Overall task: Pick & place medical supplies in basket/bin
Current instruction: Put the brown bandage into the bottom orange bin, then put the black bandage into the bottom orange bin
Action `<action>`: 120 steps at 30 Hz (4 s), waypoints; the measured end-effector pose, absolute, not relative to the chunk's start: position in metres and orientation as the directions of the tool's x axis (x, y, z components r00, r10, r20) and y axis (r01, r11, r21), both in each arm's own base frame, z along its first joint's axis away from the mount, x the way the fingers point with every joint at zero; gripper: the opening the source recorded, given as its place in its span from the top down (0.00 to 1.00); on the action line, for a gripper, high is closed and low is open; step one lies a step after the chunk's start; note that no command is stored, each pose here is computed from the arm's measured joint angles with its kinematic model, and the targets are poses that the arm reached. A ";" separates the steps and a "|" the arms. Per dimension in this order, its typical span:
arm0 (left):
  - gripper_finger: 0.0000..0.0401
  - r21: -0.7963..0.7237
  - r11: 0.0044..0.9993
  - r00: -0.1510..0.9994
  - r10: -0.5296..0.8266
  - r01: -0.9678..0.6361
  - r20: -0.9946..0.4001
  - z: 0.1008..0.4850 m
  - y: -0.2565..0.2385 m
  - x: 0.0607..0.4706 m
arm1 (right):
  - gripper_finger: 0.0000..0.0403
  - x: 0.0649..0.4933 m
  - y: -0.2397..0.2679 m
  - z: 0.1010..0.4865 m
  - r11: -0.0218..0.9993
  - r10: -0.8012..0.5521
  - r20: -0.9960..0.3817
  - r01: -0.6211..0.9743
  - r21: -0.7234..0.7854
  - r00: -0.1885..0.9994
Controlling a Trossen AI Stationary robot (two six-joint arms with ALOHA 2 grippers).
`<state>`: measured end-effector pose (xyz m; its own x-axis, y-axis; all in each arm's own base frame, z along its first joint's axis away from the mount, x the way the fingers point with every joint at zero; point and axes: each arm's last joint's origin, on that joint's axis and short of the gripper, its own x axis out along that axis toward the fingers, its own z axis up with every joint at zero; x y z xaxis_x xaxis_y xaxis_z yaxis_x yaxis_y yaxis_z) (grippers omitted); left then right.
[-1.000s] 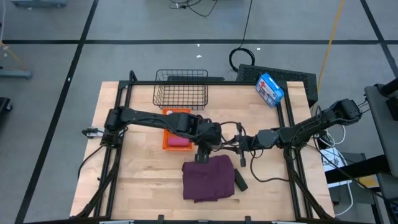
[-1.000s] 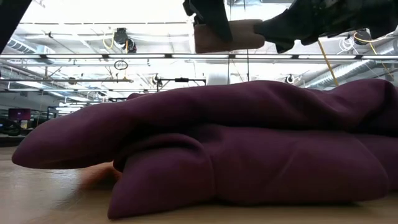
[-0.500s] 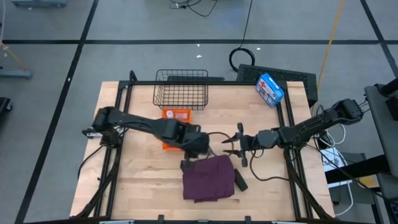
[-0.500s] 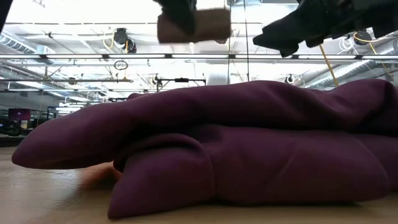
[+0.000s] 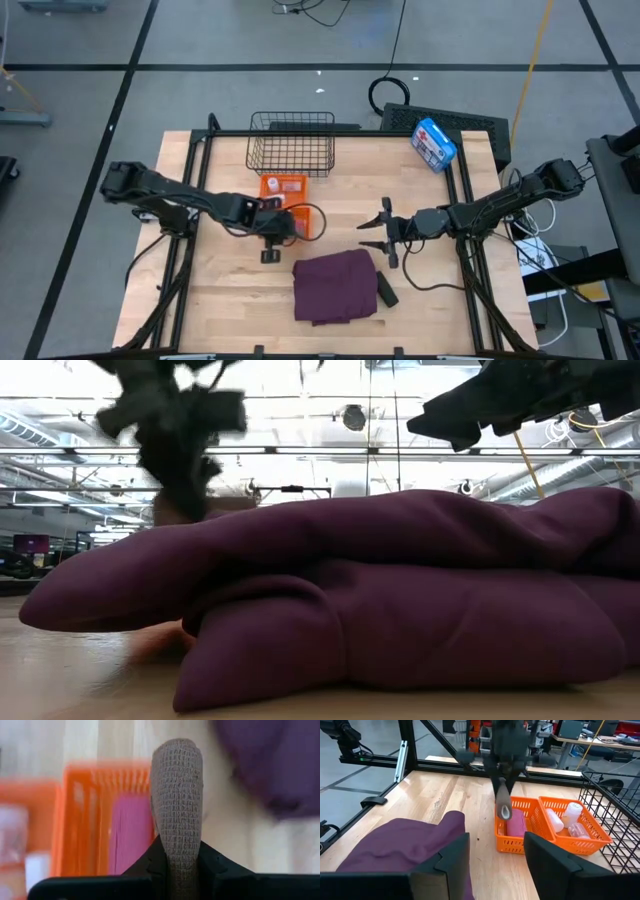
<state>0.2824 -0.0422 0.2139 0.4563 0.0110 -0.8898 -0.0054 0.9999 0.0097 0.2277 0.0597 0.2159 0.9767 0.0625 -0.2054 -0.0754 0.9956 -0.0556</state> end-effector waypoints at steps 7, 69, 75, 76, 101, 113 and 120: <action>0.88 -0.018 1.000 0.420 -0.009 -0.016 -0.908 0.179 -0.023 0.273 | 0.61 0.228 0.059 0.217 0.997 0.045 -0.195 -0.057 -0.057 0.980; 0.42 -0.068 0.996 0.523 -0.031 -0.052 -0.852 0.200 -0.011 0.271 | 0.62 0.228 0.059 0.215 0.998 0.044 -0.212 -0.054 -0.042 0.976; 0.41 -0.090 0.992 0.618 -0.020 -0.083 -0.786 0.228 -0.011 0.258 | 0.62 0.227 0.059 0.213 0.998 0.044 -0.233 -0.055 -0.042 0.972; 0.41 -0.103 0.990 0.638 -0.021 -0.092 -0.770 0.234 -0.012 0.255 | 0.62 0.227 0.059 0.213 0.998 0.044 -0.233 -0.055 -0.042 0.971; 0.41 -0.216 0.945 0.550 -0.047 -0.246 -0.834 0.148 -0.089 0.236 | 0.65 0.215 0.071 0.221 0.976 0.103 -0.222 -0.142 -0.168 0.970; 0.41 -0.237 0.960 0.677 -0.076 -0.147 -0.732 0.164 -0.083 0.247 | 0.65 0.180 0.108 0.225 0.980 0.177 -0.271 -0.193 -0.036 0.946; 0.41 -0.230 0.971 0.752 -0.105 -0.063 -0.651 0.186 -0.084 0.243 | 0.65 0.162 0.131 0.223 0.974 0.220 -0.285 -0.193 0.117 0.933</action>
<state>0.2432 -0.0842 0.1862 0.7521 -0.1051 -0.6506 -0.0635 0.9710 -0.2303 0.1617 0.1313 0.2231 0.9332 0.2195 -0.2845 -0.1935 0.9741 0.1169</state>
